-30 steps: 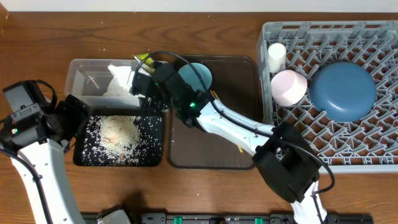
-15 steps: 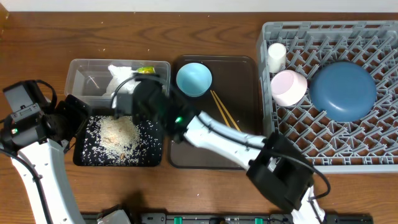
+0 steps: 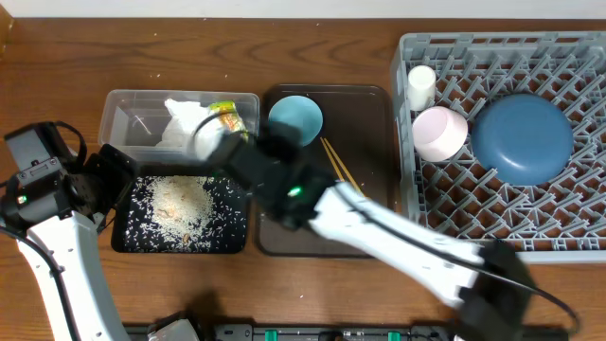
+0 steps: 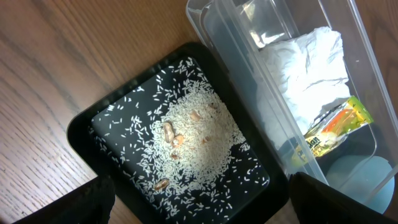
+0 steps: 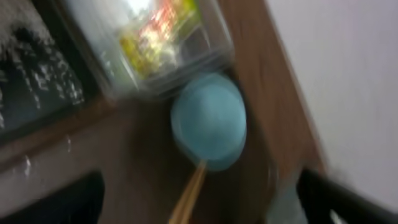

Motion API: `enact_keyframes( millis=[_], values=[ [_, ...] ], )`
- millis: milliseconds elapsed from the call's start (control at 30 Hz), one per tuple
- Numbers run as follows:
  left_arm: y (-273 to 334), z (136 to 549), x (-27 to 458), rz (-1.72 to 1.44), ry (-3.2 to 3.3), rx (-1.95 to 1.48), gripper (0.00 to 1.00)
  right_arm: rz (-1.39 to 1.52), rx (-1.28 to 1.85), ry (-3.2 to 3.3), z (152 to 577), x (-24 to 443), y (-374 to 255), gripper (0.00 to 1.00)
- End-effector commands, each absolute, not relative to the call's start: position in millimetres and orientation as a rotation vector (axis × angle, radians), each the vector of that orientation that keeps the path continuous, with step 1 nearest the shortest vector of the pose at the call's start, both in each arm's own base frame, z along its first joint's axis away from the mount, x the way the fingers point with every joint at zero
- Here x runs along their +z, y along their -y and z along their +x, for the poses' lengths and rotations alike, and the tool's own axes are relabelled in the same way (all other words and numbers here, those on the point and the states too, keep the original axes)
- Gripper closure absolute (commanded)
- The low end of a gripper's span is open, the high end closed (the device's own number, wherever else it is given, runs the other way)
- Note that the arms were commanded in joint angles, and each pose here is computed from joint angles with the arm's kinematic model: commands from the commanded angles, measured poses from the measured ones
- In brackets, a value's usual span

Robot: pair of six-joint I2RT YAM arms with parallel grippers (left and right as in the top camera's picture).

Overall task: Sort waste into correct bins and load items into the dishwasher rack
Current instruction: 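Move the right gripper to the wooden chopsticks on the brown tray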

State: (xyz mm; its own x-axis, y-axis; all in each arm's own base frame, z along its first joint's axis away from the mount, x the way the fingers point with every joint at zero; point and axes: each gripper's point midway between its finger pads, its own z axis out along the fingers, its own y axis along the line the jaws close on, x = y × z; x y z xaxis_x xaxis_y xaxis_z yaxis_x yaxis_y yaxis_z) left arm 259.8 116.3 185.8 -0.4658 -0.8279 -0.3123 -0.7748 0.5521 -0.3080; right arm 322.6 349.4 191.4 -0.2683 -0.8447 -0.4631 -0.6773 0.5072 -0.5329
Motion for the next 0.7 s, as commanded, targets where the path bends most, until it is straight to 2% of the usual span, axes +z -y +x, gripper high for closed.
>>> enact_keyframes(
  millis=[0,67,167,200,267,300,567,633,667],
  values=[
    [-119.5,261.2,191.9,-1.291,-2.352,-0.159,0.08,-0.775,-0.192,-2.286,328.5,217.4,-288.2,0.1],
    [-119.6,261.2,191.9,-1.292,-2.352,-0.159,0.08,-0.757,-0.177,-2.41,316.7,211.1,-260.2,0.19],
    [-119.6,261.2,191.9,-1.292,-2.352,-0.159,0.08,-0.78,-0.146,-2.575,299.9,197.6,-231.1,0.47],
    [-119.6,261.2,191.9,-1.291,-2.352,-0.159,0.08,-0.782,-0.135,-2.639,293.8,191.9,-221.2,0.58],
    [-119.6,261.2,191.9,-1.292,-2.352,-0.159,0.08,-0.774,-0.118,-2.726,287.4,181.0,-208.8,0.93],
    [-119.5,261.2,191.9,-1.291,-2.352,-0.159,0.08,-0.768,-0.107,-2.757,284.9,176.0,-204.8,0.99],
    [-119.5,261.2,191.9,-1.291,-2.352,-0.159,0.08,-0.771,0.09,-2.835,273.7,118.5,-217.0,0.99],
    [-119.5,261.2,191.9,-1.291,-2.352,-0.159,0.08,-0.764,0.11,-2.825,274.6,104.9,-219.7,0.94],
    [-119.5,261.2,191.9,-1.291,-2.352,-0.159,0.08,-0.763,0.113,-2.82,274.8,99.4,-219.9,0.89]
  ],
)
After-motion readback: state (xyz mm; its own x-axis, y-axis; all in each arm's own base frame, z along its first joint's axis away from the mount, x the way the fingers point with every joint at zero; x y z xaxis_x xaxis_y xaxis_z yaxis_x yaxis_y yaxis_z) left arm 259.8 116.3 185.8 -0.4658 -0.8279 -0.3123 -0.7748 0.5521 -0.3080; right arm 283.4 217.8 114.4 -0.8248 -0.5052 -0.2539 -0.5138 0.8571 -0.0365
